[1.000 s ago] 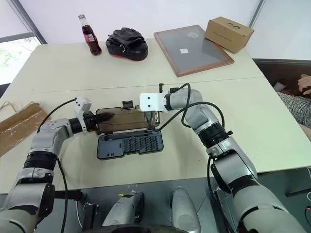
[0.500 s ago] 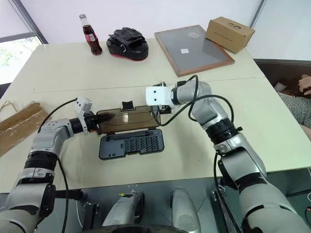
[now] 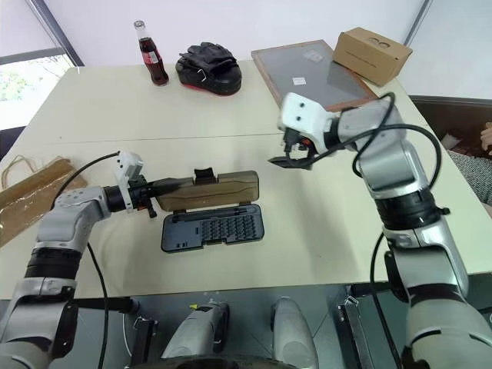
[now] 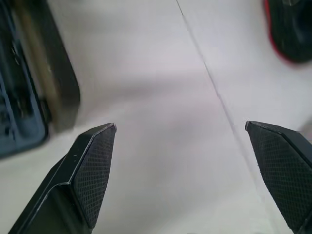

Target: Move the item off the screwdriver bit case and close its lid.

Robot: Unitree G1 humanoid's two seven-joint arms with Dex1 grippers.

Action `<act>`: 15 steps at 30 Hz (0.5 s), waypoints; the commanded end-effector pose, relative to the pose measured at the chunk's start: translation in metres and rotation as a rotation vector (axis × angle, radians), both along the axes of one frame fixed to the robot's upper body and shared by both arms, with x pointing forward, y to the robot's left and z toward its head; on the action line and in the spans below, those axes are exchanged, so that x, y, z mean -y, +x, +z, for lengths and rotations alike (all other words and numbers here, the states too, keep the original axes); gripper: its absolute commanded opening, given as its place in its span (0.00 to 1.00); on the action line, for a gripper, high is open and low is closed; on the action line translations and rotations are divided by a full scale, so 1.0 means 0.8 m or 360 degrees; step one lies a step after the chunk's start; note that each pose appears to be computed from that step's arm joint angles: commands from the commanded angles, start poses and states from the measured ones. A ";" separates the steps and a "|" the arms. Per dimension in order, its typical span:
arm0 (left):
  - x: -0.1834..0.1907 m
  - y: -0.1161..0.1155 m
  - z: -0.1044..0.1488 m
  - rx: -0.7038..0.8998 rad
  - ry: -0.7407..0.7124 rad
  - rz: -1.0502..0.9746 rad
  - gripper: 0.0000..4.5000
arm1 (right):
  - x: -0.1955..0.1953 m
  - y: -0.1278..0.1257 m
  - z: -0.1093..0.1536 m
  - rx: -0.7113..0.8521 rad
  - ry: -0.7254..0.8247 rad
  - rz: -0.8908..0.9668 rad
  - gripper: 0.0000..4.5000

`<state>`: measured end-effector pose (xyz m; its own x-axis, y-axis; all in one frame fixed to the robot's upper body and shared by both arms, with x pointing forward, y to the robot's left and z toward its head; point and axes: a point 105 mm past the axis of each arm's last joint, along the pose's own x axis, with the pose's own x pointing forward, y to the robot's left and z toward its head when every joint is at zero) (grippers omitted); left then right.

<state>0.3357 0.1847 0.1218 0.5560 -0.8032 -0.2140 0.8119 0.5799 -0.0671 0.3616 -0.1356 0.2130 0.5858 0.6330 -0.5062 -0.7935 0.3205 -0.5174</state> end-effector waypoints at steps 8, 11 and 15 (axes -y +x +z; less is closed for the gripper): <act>0.018 -0.075 0.032 -0.0076 0.0045 -0.0322 0.00 | 0.010 -0.018 -0.012 -0.0002 0.0044 -0.0109 0.98; 0.014 -0.100 0.027 -0.0169 0.0106 -0.0397 0.00 | 0.013 -0.022 -0.017 -0.0035 0.0069 -0.0140 0.98; 0.008 -0.112 0.023 -0.0214 0.0151 -0.0419 0.00 | 0.013 -0.024 -0.021 -0.0078 0.0139 -0.0187 0.98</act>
